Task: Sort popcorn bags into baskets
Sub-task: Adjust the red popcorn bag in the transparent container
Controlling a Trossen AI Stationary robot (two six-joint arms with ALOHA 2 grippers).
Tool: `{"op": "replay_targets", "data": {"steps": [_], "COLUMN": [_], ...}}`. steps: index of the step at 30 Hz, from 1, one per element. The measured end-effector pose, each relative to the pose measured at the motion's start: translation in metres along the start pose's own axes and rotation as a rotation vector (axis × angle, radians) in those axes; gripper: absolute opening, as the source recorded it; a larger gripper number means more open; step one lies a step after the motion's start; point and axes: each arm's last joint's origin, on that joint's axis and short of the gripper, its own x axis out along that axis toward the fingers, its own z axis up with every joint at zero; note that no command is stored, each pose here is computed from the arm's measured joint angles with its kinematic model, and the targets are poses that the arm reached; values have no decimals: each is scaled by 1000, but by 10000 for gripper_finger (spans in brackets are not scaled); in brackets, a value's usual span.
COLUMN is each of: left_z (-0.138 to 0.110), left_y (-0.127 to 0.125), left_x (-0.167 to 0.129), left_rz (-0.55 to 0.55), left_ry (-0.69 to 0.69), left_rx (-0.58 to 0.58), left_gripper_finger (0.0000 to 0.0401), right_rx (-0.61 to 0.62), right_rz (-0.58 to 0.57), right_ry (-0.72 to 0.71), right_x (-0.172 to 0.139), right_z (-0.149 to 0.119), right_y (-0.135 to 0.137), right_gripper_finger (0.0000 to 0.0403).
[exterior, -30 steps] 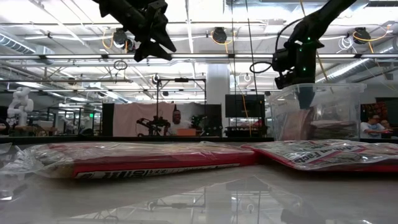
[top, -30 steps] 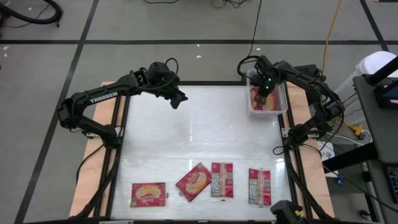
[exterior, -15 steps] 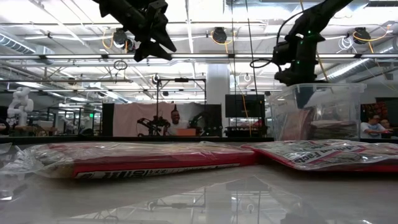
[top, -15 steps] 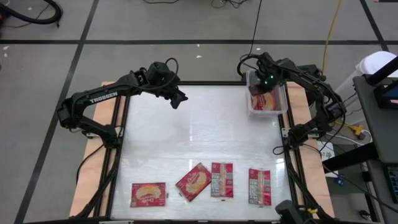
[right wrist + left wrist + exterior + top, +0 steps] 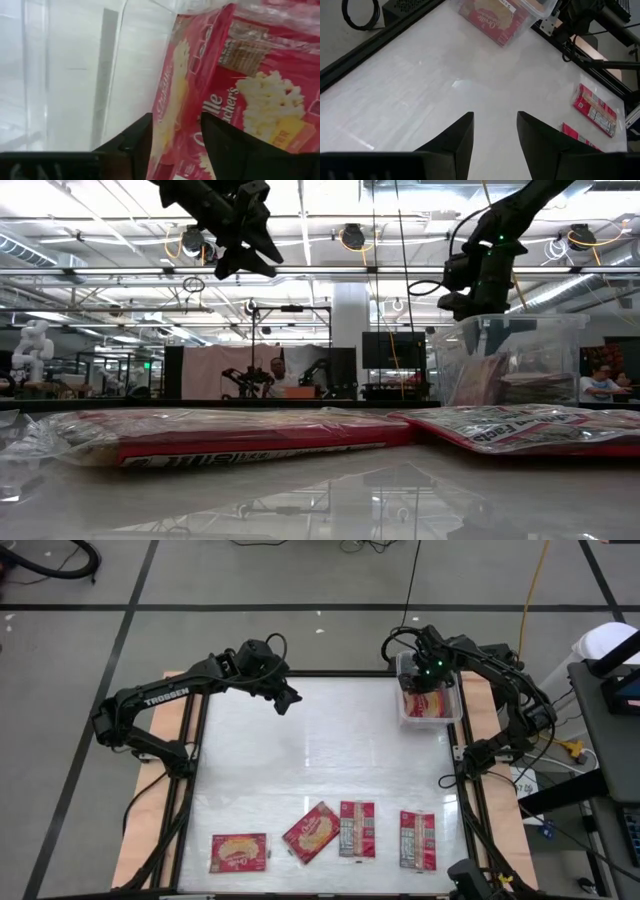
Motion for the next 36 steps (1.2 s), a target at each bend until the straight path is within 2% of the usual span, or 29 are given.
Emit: {"op": "replay_targets", "data": {"steps": [7, 15, 20, 26, 31, 36], "left_z": [0, 0, 0, 1, 1, 1], "left_y": [0, 1, 1, 1, 1, 1], "left_x": [0, 0, 0, 0, 0, 0], "left_rz": [0, 2, 2, 1, 1, 1], "left_ry": [2, 0, -4, -5, -7, -8], "left_rx": [1, 17, 30, 37, 37, 40], "left_gripper_finger": [152, 152, 152, 152, 152, 152], "right_rx": [31, 32, 75, 44, 24, 5], "right_rz": [14, 16, 11, 20, -3, -7], "right_ry": [-9, -19, 4, -10, -23, -86], "right_x": [-2, 6, 20, 21, 0, -39], "right_z": [2, 0, -7, -7, -3, 2], "right_y": [-3, 1, -2, 5, 17, 25], "right_gripper_finger": [182, 167, 126, 18, 12, 7]}}
